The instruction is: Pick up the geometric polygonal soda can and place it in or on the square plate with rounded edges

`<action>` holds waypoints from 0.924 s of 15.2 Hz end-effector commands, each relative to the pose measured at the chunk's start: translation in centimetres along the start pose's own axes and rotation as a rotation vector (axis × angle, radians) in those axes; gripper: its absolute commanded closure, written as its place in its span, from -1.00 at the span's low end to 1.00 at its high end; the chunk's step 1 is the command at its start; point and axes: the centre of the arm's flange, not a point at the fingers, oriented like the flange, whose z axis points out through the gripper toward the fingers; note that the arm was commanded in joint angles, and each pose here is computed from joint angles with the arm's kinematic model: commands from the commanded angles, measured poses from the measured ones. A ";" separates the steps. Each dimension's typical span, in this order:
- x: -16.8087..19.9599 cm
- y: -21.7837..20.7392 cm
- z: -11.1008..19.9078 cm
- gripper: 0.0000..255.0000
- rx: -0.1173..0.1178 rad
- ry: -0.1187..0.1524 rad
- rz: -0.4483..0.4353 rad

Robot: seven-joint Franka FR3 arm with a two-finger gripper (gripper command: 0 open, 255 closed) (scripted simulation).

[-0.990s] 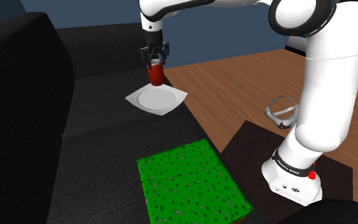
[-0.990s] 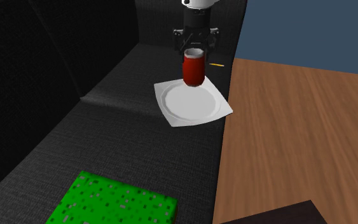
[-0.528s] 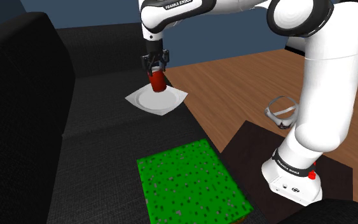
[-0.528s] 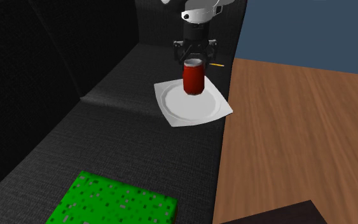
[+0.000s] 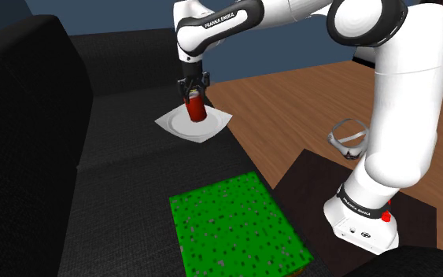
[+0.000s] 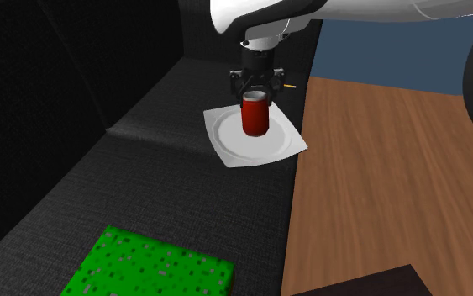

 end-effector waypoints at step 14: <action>0.0 -0.1 1.2 -1.00 0.000 0.001 0.000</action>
